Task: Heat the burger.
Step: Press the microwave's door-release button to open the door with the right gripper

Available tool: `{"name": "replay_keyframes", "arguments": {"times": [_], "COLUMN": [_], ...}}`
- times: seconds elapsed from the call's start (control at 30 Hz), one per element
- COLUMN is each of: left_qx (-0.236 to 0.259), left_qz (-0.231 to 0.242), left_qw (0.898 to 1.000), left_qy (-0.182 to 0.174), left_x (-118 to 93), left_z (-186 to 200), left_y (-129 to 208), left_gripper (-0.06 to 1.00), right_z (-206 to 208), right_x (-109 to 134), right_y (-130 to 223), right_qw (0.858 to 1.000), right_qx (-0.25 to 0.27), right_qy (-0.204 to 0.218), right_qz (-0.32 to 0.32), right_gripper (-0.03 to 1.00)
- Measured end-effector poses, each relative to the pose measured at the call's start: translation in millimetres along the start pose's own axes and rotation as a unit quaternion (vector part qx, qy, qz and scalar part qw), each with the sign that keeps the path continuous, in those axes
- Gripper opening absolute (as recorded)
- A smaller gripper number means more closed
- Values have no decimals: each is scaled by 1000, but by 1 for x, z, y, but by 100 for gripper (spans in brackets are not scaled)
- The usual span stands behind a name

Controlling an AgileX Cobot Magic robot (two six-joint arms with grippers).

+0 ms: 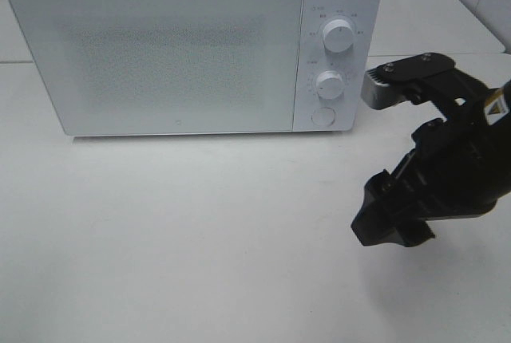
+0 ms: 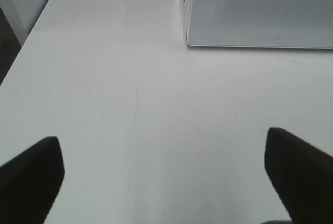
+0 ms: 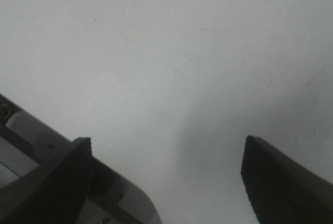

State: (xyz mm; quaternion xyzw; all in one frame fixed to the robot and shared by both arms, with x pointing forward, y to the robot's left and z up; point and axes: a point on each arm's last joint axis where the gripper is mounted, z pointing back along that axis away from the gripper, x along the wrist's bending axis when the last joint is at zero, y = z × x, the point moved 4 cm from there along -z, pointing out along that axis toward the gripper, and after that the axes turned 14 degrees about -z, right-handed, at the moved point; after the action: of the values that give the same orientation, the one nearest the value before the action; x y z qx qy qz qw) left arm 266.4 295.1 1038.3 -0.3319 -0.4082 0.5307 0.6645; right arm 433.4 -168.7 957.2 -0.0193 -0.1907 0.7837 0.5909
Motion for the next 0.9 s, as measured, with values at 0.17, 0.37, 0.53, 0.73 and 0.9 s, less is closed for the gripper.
{"name": "replay_keyframes", "arguments": {"times": [0.17,0.37,0.53,0.73,0.9], "left_qx": [0,0,0,0,0], "left_qz": [0,0,0,0,0], "left_qw": [1000,1000,1000,1000,1000], "left_qy": [0,0,0,0,0], "left_x": [0,0,0,0,0], "left_z": [0,0,0,0,0], "left_y": [0,0,0,0,0], "left_gripper": [99,99,99,99,99], "right_z": [32,65,92,128,148], "right_x": [2,1,0,-8,-20], "right_y": [10,31,49,70,82], "right_qw": [1000,1000,999,994,986], "right_qx": [1,-3,-31,-104,-168], "right_qy": [-3,-9,-19,-25,-7], "right_qz": [14,25,33,23,-19], "right_gripper": [76,76,76,76,76]}}
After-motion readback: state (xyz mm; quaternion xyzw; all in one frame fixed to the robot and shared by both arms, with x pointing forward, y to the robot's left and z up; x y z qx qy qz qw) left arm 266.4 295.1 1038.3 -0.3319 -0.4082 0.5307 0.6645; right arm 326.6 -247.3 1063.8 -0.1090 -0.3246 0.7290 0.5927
